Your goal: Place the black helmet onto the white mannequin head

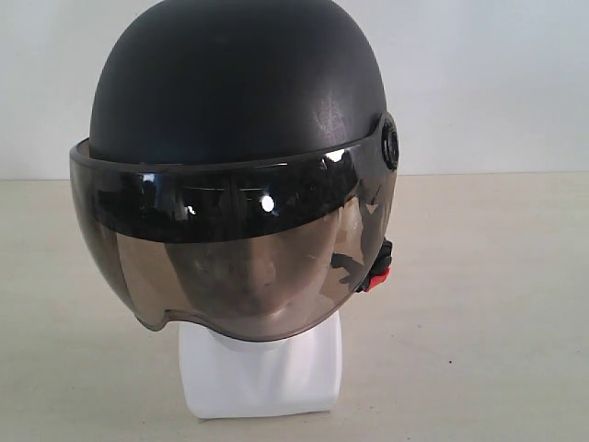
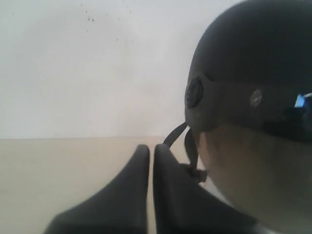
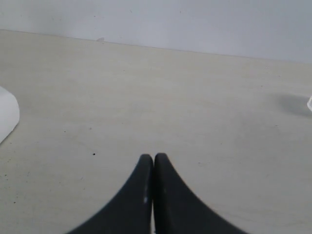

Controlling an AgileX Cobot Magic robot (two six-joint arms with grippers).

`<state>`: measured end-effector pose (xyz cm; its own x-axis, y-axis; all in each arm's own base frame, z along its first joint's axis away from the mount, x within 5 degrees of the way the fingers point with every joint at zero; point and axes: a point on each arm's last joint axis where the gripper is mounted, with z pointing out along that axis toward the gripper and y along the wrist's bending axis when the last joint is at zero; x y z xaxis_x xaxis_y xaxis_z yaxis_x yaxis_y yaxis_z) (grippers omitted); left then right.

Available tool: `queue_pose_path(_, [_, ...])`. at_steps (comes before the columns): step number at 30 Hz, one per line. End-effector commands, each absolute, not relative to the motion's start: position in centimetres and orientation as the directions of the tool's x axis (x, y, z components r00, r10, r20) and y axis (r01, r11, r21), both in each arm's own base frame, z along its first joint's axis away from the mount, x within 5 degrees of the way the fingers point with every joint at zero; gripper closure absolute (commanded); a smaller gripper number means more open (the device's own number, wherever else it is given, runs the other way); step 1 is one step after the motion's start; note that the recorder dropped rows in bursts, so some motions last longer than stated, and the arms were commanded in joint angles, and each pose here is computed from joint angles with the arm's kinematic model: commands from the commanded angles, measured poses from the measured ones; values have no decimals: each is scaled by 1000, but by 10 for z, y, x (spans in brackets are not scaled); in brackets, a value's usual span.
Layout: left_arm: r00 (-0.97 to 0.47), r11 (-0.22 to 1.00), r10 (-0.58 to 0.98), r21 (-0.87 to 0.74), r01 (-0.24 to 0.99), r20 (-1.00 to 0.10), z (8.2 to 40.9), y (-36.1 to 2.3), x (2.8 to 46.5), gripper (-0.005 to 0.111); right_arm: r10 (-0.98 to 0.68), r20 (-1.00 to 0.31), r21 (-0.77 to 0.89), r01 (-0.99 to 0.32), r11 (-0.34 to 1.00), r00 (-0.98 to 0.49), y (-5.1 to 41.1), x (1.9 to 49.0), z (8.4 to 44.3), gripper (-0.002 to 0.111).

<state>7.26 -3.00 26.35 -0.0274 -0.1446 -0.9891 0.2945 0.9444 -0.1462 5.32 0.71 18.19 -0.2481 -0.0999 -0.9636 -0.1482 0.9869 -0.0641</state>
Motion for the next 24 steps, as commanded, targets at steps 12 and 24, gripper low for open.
queue_pose_path(12, [363, 955, 93, 187, 232, -927, 303, -28, 66, 102, -101, -965, -68, -142, 988, -244, 7, 53, 182, 109])
queue_pose_path(24, [374, 929, 365, 361, -84, -853, 311, -9, 67, 102, -100, -967, -68, -141, 988, -232, 7, 53, 183, 109])
